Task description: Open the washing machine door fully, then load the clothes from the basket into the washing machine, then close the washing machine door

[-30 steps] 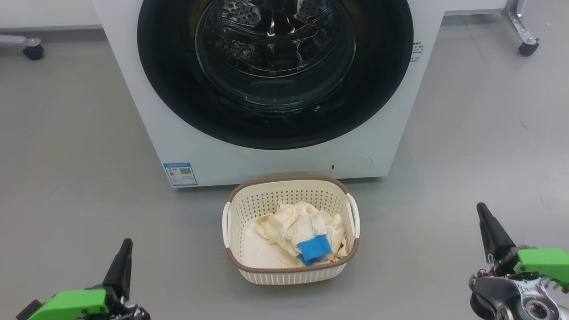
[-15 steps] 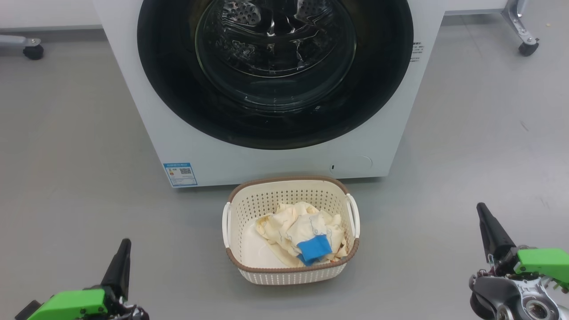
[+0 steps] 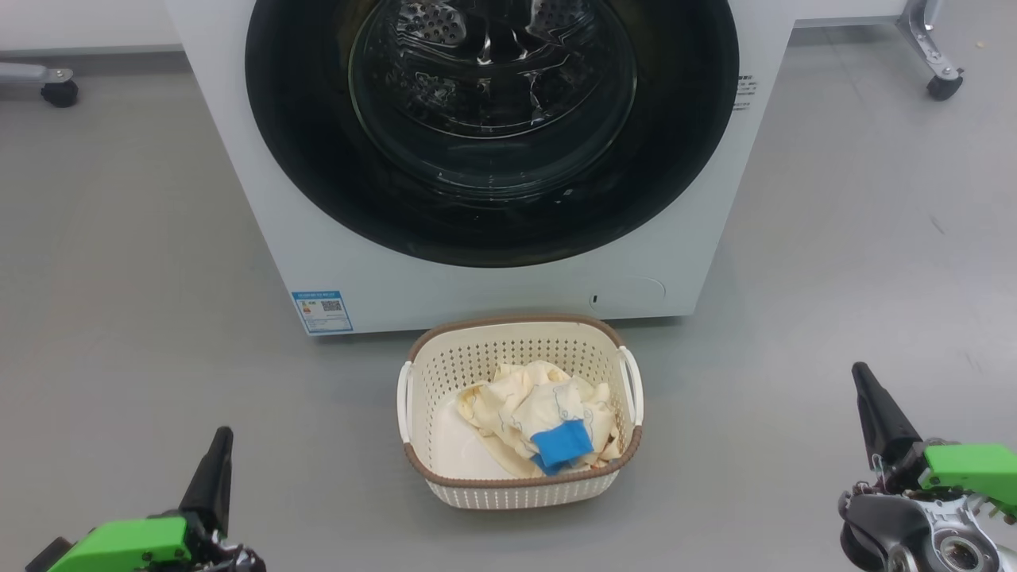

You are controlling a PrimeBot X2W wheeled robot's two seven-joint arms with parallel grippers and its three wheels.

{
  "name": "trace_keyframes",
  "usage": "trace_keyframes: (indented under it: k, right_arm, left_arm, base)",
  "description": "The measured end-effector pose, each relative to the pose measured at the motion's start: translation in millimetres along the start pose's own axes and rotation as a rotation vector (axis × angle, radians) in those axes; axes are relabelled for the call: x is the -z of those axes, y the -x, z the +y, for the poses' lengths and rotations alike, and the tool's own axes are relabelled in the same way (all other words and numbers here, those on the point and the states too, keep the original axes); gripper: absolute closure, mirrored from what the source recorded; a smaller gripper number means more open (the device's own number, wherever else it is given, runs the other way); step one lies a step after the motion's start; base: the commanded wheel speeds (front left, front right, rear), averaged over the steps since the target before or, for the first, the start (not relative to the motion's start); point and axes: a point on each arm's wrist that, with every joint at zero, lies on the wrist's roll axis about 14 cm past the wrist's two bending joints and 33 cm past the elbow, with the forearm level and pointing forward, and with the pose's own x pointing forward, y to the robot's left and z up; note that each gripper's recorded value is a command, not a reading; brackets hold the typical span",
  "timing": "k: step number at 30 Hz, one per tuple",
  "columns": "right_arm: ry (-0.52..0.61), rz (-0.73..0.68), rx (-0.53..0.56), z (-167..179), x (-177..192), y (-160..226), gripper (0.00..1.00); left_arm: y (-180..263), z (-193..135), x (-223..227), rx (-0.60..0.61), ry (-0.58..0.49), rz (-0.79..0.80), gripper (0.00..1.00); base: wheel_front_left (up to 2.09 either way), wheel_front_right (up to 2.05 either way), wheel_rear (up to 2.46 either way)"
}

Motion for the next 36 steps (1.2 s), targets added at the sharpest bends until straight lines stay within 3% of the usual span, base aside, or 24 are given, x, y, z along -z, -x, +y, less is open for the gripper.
trace_keyframes:
  k: [36]
  right_arm:
    - [0.000,0.000,0.000,0.0,-0.1,0.0,1.00]
  left_arm:
    - [0.0,0.0,-0.2,0.000,0.001,-0.001,1.00]
  base:
    - [0.00,0.00,0.00]
